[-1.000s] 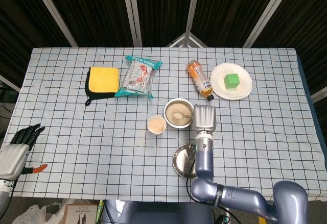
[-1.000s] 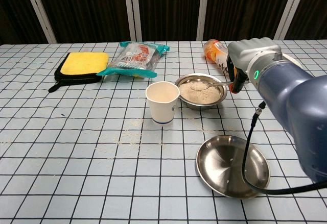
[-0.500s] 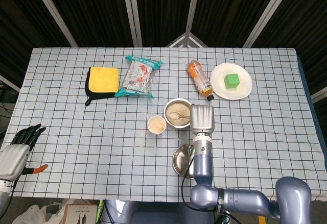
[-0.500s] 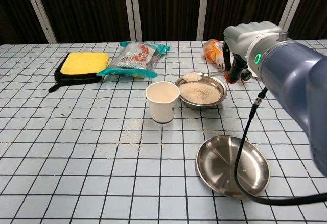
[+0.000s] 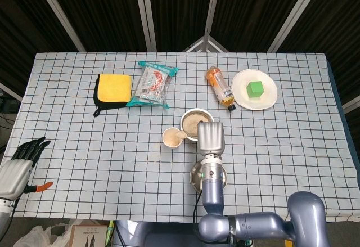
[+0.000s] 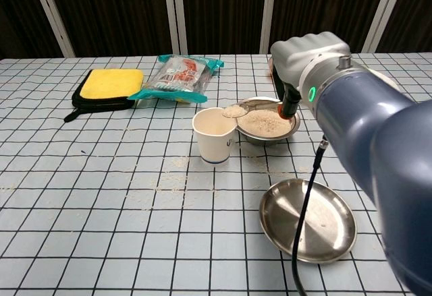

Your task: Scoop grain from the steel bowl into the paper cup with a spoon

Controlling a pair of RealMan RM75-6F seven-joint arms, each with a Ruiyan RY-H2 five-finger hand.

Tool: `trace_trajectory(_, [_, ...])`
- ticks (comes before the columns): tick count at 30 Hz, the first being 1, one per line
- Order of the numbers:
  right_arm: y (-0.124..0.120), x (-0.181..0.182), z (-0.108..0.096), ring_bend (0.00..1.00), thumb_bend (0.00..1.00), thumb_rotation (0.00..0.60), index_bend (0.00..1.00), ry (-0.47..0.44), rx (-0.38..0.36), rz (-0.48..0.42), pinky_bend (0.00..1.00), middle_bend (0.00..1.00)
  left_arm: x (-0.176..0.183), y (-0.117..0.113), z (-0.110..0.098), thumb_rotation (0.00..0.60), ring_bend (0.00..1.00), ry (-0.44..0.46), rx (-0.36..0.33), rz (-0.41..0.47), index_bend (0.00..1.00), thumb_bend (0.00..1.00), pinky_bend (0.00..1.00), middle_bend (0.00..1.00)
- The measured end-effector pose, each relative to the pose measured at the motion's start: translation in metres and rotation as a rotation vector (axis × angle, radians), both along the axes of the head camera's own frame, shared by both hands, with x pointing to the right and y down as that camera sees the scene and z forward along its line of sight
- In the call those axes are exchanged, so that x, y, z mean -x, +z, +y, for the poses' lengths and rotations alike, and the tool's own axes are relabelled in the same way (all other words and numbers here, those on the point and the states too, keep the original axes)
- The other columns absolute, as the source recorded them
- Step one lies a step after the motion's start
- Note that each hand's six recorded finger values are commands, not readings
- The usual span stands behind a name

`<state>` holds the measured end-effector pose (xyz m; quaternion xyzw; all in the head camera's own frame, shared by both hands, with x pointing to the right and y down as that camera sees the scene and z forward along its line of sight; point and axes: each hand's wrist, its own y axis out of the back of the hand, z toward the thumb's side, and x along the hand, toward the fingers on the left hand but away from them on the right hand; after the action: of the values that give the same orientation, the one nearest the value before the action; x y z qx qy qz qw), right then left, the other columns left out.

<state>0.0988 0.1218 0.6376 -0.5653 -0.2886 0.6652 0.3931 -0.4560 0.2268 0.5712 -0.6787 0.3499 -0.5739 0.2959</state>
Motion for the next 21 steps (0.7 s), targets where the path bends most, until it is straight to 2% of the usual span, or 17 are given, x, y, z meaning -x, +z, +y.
trace_trajectory(9, [0.011,0.021,0.006,0.96,0.64,0.6,0.73,-0.12,-0.085,0.065,1.0,0.89,0.0,0.001,-0.001,0.6,0.0,-0.007,0.005,0.003,0.0,0.0,0.0,0.0])
trace_trajectory(21, [0.013,0.04,0.012,0.96,0.64,0.6,0.73,-0.444,-0.313,0.178,1.0,0.89,0.001,0.001,-0.002,0.6,0.0,-0.015,0.007,0.008,0.0,0.0,0.0,0.0])
